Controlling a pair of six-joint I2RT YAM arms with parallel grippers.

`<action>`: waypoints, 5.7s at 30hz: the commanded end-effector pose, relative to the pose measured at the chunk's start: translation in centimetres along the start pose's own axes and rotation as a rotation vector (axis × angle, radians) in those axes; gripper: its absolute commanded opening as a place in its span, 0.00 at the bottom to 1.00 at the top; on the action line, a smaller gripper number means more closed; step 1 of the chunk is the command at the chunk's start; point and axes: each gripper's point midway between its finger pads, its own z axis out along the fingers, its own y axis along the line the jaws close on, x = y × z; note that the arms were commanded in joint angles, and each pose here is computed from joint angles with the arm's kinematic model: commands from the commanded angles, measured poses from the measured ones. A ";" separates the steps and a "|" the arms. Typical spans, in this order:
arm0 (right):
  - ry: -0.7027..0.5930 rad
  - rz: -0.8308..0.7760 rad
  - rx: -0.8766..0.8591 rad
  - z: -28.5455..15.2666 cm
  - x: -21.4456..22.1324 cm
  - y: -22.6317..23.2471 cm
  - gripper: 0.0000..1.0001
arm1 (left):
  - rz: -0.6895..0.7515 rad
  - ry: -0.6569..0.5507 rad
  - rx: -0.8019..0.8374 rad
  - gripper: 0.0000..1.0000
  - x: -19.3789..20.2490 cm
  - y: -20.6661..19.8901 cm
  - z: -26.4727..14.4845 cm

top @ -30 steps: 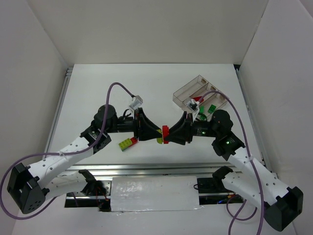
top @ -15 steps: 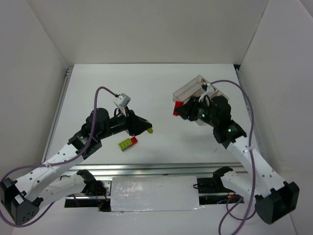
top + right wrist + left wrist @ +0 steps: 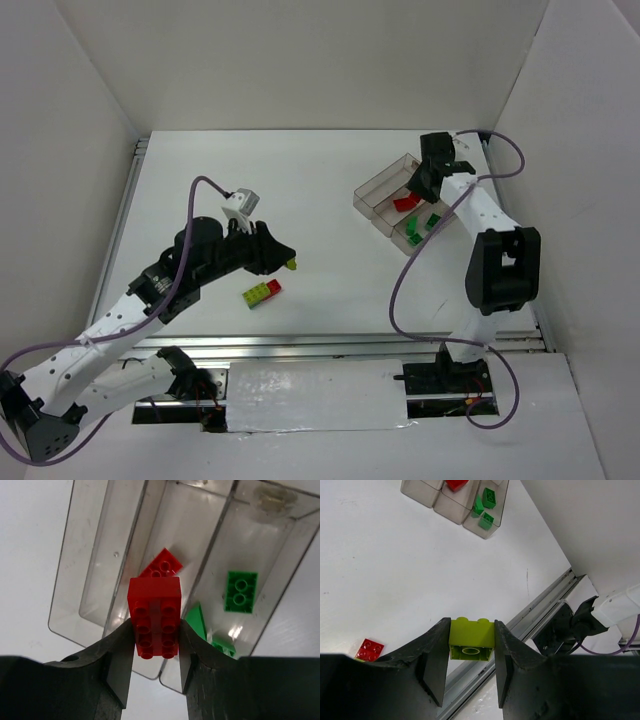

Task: Sort the legos into containers by color

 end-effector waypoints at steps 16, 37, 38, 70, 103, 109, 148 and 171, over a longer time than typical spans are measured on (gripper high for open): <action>0.020 -0.029 -0.027 2.7 -2.0 2.5 1.00 | 0.065 -0.064 0.023 0.00 -2.0 -0.9 -1.5; -0.154 -0.003 -0.484 -22.0 4.4 -3.6 1.00 | 0.197 -0.114 -0.095 0.00 -10.8 3.5 32.8; -0.145 -0.010 -0.504 -22.3 4.7 -3.5 1.00 | 0.203 -0.091 -0.105 0.02 -10.1 4.2 34.0; -0.013 -0.125 -0.721 -22.3 9.8 -0.7 1.00 | 0.335 0.069 -0.558 0.99 -6.7 10.1 12.9; 0.055 -0.258 -0.913 -25.9 14.7 2.6 1.00 | 0.040 0.456 -0.736 0.88 15.6 17.4 0.5; 0.058 -0.258 -0.911 -25.9 14.6 2.7 1.00 | 0.044 0.472 -0.731 0.74 16.2 17.6 0.8; 0.131 -0.474 -1.657 -33.1 16.4 5.1 0.95 | 0.058 0.187 0.748 0.00 4.1 -11.1 -1.4; 0.094 -0.438 -1.719 -34.4 17.4 4.7 0.92 | 0.008 0.175 0.697 0.00 3.7 -10.5 0.8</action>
